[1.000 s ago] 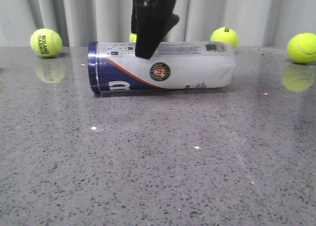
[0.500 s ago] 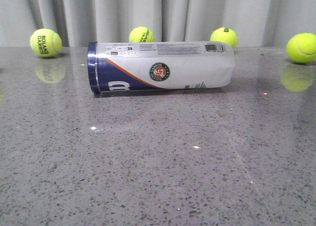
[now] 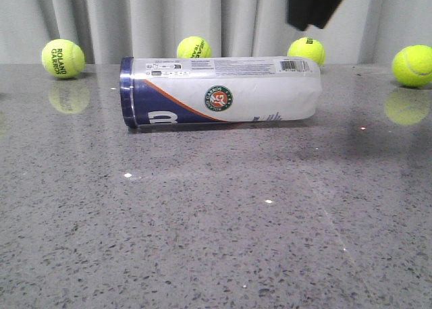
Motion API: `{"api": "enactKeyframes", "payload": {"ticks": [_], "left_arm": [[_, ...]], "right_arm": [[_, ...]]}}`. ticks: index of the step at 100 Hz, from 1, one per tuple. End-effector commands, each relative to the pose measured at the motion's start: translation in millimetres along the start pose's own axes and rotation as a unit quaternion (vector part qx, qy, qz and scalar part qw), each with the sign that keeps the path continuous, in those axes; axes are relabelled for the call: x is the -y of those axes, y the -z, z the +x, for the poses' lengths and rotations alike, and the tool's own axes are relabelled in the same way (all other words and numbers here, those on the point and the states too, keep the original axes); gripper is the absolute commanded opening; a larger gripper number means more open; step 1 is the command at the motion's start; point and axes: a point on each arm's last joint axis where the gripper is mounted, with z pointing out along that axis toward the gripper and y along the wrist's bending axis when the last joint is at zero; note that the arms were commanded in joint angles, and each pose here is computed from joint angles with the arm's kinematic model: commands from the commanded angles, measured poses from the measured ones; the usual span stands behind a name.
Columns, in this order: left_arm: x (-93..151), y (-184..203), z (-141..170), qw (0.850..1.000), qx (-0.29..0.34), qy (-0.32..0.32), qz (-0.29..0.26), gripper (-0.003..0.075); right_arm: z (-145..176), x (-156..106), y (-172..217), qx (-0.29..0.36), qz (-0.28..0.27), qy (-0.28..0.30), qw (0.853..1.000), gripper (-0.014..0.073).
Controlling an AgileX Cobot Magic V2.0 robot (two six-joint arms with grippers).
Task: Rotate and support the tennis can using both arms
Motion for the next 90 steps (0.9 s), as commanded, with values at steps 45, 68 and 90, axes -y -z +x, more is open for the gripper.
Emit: {"api": "enactKeyframes", "payload": {"ticks": [45, 68, 90], "left_arm": [[-0.5, 1.4, 6.5, 0.999, 0.032, 0.005, -0.001, -0.0020], [-0.6, 1.4, 5.5, 0.999, 0.037, 0.003, -0.003, -0.0020], [-0.9, 2.3, -2.0, 0.997, 0.079, 0.003, -0.004, -0.0020]], "right_arm": [[94.1, 10.5, 58.8, 0.218, -0.025, -0.021, 0.975, -0.0053], [145.9, 17.0, 60.9, 0.304, -0.037, -0.020, 0.952, -0.0053], [195.5, 23.3, 62.9, 0.390, -0.048, -0.017, 0.919, -0.0053]]}}
